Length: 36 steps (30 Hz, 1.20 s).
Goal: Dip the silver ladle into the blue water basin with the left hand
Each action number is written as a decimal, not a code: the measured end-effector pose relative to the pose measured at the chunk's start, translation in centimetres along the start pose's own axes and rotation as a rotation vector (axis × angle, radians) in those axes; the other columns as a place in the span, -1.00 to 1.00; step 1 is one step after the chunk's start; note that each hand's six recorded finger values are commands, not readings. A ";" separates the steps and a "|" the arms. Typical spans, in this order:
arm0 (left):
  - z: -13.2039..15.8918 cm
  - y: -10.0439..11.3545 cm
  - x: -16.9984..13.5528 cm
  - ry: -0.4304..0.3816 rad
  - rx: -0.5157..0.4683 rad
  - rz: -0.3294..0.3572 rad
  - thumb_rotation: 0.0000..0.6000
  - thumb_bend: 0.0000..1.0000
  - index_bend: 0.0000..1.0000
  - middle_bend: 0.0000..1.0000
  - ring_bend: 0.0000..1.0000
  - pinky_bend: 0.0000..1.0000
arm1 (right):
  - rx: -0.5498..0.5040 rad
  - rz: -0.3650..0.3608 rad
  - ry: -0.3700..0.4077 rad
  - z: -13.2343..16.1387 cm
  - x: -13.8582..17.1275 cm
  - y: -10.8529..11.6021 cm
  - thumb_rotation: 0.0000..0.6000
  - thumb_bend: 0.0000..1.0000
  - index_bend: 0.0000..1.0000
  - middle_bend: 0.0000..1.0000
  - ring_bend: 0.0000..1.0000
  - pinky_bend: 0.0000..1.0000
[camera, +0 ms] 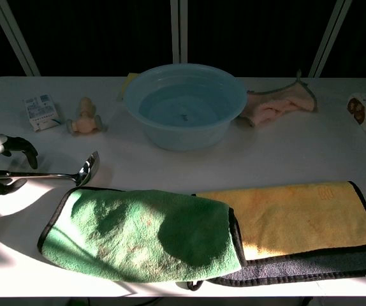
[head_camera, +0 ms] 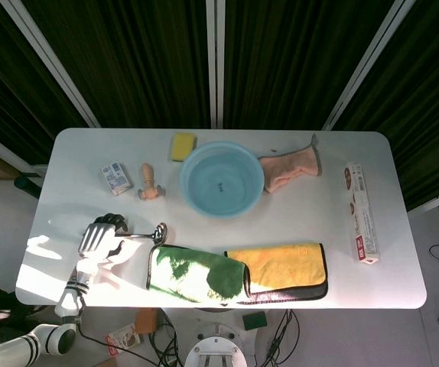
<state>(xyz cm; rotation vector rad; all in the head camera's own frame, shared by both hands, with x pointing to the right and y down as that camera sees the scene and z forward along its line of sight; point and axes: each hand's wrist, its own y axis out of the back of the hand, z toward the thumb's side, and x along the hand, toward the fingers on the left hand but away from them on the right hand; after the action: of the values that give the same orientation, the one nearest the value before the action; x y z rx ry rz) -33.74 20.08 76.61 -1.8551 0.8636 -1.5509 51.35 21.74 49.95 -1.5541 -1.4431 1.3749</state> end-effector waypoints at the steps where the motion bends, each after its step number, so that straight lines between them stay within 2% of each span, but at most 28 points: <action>1: 0.0 0.0 0.0 0.001 0.003 0.000 1.00 -0.28 -0.15 -0.53 -0.69 -0.53 | 0.000 0.000 0.000 0.0 0.0 0.0 1.00 -0.24 -1.00 -1.00 -1.00 -1.00; 14: -0.2 -0.9 0.1 0.005 0.044 0.008 1.00 -0.27 -0.09 -0.53 -0.69 -0.53 | 0.011 0.010 0.010 0.1 0.1 -0.1 1.00 -0.24 -1.00 -1.00 -1.00 -1.00; 30: -0.2 -0.9 0.3 0.013 0.016 0.025 1.00 -0.23 0.13 -0.49 -0.68 -0.53 | 0.012 0.011 0.004 0.0 0.0 -0.2 1.00 -0.24 -1.00 -1.00 -1.00 -1.00; 36: 0.0 -0.4 0.2 0.009 -0.048 0.041 1.00 -0.20 0.24 -0.36 -0.62 -0.51 | 0.012 0.011 0.003 0.0 0.0 -0.2 1.00 -0.24 -1.00 -1.00 -1.00 -1.00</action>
<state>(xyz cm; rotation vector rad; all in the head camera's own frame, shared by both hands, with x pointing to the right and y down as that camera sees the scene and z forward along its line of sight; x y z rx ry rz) -33.72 20.18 76.99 -1.8539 0.9438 -1.5270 51.33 21.78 50.15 -1.5581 -1.4245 1.3848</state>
